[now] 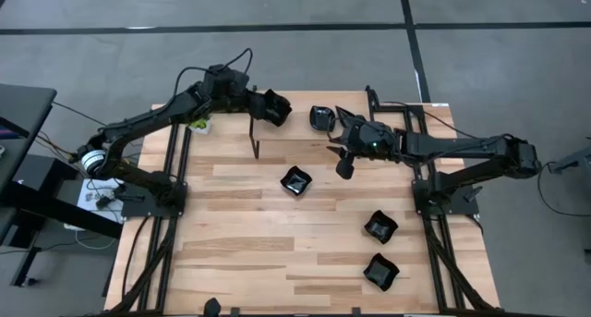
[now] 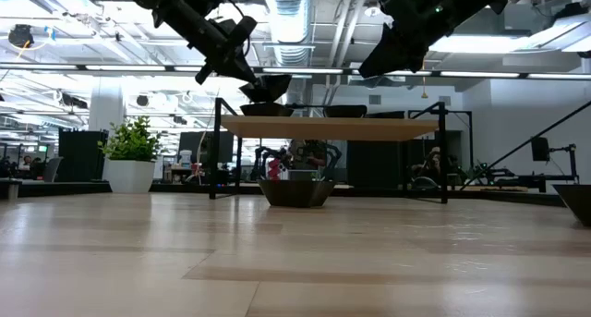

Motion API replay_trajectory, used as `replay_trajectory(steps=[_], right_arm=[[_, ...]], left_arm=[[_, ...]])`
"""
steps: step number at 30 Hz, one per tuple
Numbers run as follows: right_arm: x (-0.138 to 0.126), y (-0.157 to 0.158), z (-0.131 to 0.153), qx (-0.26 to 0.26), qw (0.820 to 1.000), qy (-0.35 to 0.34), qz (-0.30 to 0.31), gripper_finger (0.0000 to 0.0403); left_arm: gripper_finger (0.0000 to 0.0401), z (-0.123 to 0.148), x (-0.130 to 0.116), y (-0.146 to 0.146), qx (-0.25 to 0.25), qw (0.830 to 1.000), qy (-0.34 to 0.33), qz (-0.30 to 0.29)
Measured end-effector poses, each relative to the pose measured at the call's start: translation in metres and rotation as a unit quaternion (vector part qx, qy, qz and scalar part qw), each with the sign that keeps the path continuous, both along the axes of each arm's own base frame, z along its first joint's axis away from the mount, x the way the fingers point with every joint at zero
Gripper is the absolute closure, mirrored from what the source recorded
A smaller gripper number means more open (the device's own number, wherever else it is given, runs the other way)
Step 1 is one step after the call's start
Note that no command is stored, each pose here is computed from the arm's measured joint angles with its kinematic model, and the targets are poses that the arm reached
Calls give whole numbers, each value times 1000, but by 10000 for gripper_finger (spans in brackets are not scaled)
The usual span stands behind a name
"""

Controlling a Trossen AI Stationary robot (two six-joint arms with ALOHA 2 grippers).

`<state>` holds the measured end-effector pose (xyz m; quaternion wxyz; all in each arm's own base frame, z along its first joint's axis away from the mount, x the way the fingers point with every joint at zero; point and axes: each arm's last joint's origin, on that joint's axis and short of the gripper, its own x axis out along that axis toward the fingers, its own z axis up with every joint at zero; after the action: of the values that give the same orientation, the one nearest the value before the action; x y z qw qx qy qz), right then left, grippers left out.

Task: Pick & Place Mini shaped plates
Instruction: Stack the black wave square shaped plate on top of the black wave square shaped plate on the shelf

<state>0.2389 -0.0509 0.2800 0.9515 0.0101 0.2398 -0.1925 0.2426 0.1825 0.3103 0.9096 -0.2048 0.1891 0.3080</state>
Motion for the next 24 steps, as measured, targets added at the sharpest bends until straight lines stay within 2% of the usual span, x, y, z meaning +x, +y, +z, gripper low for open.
replay_trajectory(steps=[10,17,24], right_arm=[[-1,-2,-1,-2,1000,5,-3,305],[-1,-2,-2,-2,1000,13,-2,305],[-2,-2,-2,-1,1000,16,-2,305]], left_arm=[[393,-1,1,-2,-17,1000,-7,-2],[390,-15,-1,-3,-36,999,3,11],[389,-12,1,-3,-21,1000,-13,12]])
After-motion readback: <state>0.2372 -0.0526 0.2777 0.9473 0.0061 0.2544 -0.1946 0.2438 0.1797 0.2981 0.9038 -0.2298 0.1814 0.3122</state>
